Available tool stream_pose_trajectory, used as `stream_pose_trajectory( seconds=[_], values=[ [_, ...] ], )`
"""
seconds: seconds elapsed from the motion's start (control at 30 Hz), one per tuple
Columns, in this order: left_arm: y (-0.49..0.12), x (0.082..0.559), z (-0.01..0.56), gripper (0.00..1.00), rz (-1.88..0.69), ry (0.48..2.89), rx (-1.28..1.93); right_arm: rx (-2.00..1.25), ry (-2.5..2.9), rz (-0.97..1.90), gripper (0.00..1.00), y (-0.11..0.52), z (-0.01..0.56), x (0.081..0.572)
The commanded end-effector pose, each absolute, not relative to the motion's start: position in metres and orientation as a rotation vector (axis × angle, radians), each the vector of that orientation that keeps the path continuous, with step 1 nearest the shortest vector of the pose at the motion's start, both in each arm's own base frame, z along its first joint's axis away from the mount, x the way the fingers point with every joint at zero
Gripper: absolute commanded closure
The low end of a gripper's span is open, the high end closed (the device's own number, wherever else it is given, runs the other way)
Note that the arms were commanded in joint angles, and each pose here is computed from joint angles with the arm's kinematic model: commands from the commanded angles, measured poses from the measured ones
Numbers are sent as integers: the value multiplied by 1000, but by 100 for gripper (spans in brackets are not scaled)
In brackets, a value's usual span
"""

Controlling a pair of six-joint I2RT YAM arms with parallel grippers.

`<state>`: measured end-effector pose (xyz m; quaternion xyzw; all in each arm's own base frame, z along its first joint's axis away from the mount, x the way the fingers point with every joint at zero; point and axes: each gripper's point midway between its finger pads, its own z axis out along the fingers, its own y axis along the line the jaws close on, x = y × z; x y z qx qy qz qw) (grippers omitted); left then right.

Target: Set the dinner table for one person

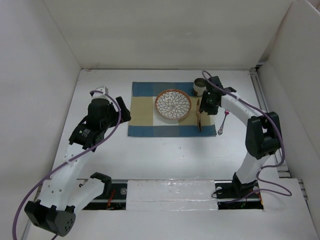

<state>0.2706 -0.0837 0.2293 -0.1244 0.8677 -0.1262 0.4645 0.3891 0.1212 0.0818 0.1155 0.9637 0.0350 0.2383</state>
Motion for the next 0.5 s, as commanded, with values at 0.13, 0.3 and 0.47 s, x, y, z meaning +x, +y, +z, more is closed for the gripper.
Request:
stream_pose_trajectory(
  seconds=[0.13, 0.3, 0.47],
  values=[
    [-84, 271, 235, 0, -323, 2101, -301, 624, 2489, 54, 51, 58, 94, 391],
    [-84, 271, 235, 0, -323, 2101, -301, 758, 2437, -52, 51, 23, 89, 383],
    [-84, 271, 235, 0, -323, 2101, -301, 828, 2490, -76, 51, 3, 64, 381]
  ],
)
